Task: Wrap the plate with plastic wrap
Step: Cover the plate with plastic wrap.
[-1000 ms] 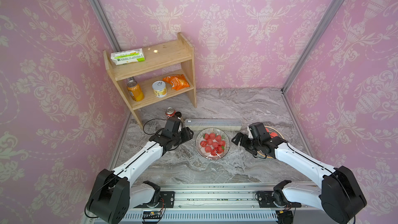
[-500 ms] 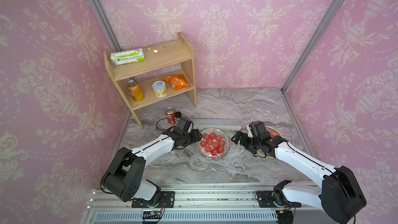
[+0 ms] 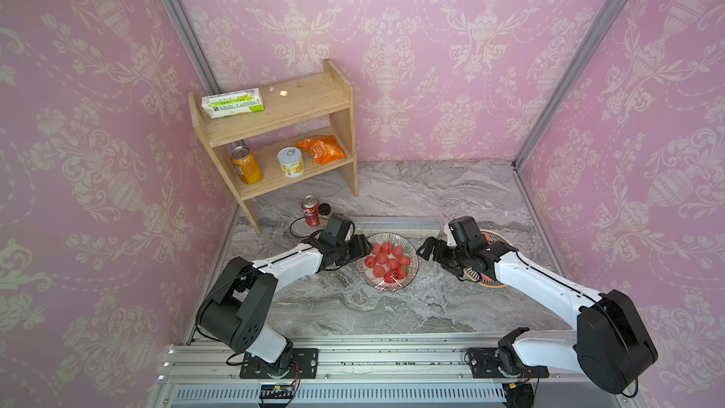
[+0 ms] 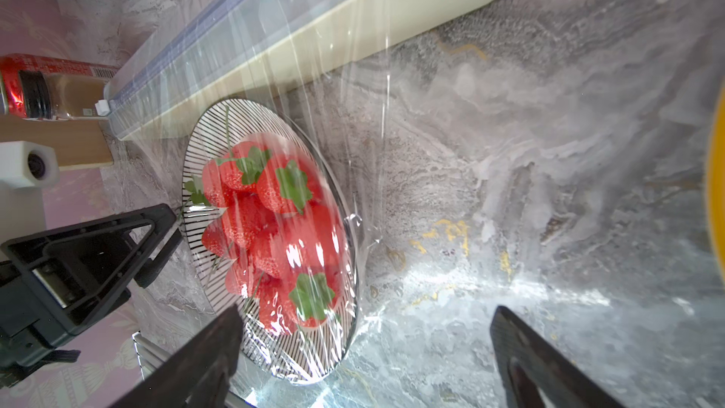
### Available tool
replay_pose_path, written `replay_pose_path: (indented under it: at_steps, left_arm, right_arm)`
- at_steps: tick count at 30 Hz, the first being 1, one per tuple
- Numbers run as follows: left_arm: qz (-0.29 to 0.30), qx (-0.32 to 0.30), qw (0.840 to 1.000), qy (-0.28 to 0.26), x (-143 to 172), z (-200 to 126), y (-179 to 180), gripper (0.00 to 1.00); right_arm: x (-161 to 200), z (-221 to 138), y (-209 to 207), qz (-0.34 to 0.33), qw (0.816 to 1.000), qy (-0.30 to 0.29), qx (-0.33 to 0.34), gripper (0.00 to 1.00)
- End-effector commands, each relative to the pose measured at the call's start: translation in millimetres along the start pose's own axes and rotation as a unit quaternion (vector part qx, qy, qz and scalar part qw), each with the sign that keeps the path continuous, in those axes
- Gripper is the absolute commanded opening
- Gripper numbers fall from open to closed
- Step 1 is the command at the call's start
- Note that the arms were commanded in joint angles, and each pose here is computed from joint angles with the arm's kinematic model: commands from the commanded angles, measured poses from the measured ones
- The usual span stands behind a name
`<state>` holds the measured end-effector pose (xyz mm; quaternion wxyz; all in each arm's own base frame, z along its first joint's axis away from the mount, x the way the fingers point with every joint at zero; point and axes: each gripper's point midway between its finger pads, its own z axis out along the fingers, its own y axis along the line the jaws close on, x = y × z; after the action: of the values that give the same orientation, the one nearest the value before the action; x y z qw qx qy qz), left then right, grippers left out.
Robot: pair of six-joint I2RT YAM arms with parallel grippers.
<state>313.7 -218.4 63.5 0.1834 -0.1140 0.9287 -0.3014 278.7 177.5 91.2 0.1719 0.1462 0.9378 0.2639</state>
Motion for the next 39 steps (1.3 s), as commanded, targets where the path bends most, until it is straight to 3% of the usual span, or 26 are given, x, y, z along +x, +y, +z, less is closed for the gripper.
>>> replay_pose_path:
  at_steps: [1, 17, 24, 31, 35, 39]
  left_arm:
    - [-0.01, -0.003, 1.0, 0.018, 9.7, 6.9, 6.7, 0.69]
    - [-0.031, 0.014, 0.999, 0.032, 21.7, 8.6, 9.0, 0.7]
    - [-0.03, 0.013, 0.999, 0.03, 23.6, 7.2, 11.2, 0.7]
    - [-0.021, -0.014, 1.0, 0.007, 12.4, -9.1, 23.0, 0.75]
    - [0.002, -0.034, 0.999, -0.021, -2.5, -37.0, 24.3, 0.84]
    - [0.017, -0.03, 0.997, -0.065, -33.1, -75.8, 19.9, 0.85]
  right_arm:
    - [-4.2, 4.9, 19.6, -0.026, 1.0, 0.003, -0.014, 1.0]
    - [10.0, 57.4, 59.9, -0.039, 0.998, 0.05, -0.03, 1.0]
    - [15.2, 64.2, 66.1, -0.037, 0.997, 0.057, -0.04, 1.0]
    - [15.6, 47.8, 28.1, -0.03, 0.998, 0.048, 0.018, 1.0]
    - [5.9, 14.5, 2.4, -0.033, 0.997, 0.019, 0.062, 1.0]
    - [-10.5, -25.9, 8.9, -0.08, 0.994, -0.014, 0.069, 1.0]
